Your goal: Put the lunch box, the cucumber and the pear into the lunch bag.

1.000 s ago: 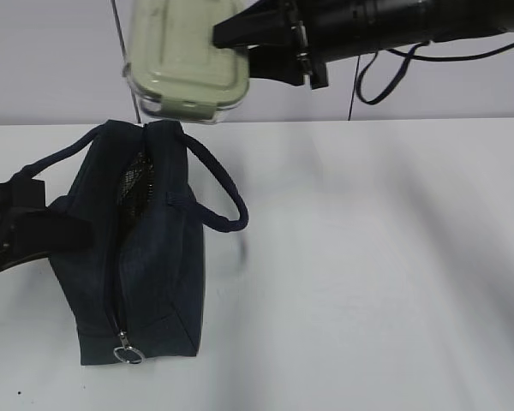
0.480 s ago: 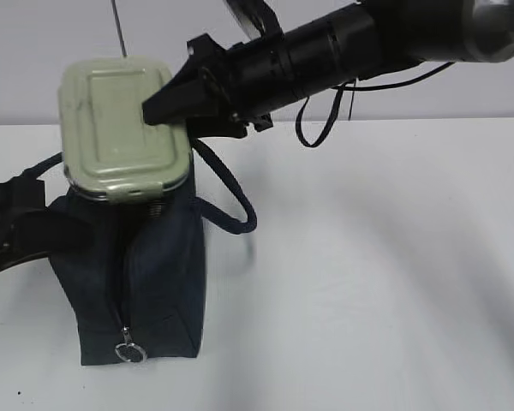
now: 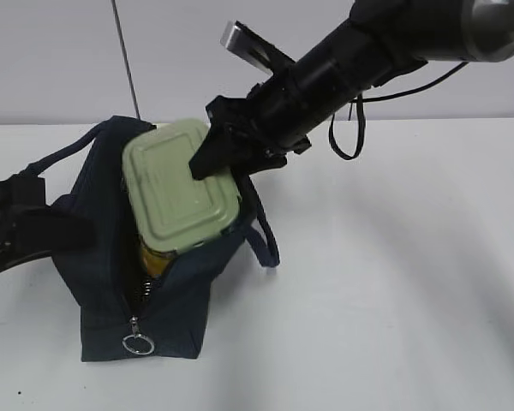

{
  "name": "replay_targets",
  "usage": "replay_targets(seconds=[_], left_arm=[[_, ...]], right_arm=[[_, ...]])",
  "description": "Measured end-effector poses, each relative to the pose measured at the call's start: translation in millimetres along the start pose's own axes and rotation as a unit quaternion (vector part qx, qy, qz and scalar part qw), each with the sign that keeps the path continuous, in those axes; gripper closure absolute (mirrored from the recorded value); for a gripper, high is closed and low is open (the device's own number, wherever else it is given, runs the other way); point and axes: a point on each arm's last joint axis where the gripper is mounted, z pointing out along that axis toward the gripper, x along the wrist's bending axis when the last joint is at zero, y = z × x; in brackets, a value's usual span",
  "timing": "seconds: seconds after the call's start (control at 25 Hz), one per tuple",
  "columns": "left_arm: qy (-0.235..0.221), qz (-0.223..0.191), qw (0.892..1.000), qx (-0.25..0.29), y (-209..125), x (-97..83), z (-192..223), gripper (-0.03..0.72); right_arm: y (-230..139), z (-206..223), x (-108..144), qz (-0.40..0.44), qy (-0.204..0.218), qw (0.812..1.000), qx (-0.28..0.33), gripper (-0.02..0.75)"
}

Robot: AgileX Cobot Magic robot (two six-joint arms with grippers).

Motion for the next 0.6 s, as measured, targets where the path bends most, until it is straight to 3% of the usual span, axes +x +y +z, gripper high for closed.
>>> replay_targets(seconds=[0.16, 0.6], left_arm=[[-0.004, -0.002, 1.000, 0.002, 0, -0.7, 0, 0.707], [-0.005, -0.005, 1.000, 0.000, 0, -1.0, 0, 0.707]], right_arm=[[-4, 0, -5, 0.014, -0.030, 0.999, 0.018, 0.370], [-8, 48, 8, 0.035, -0.008, 0.999, 0.021, 0.341]])
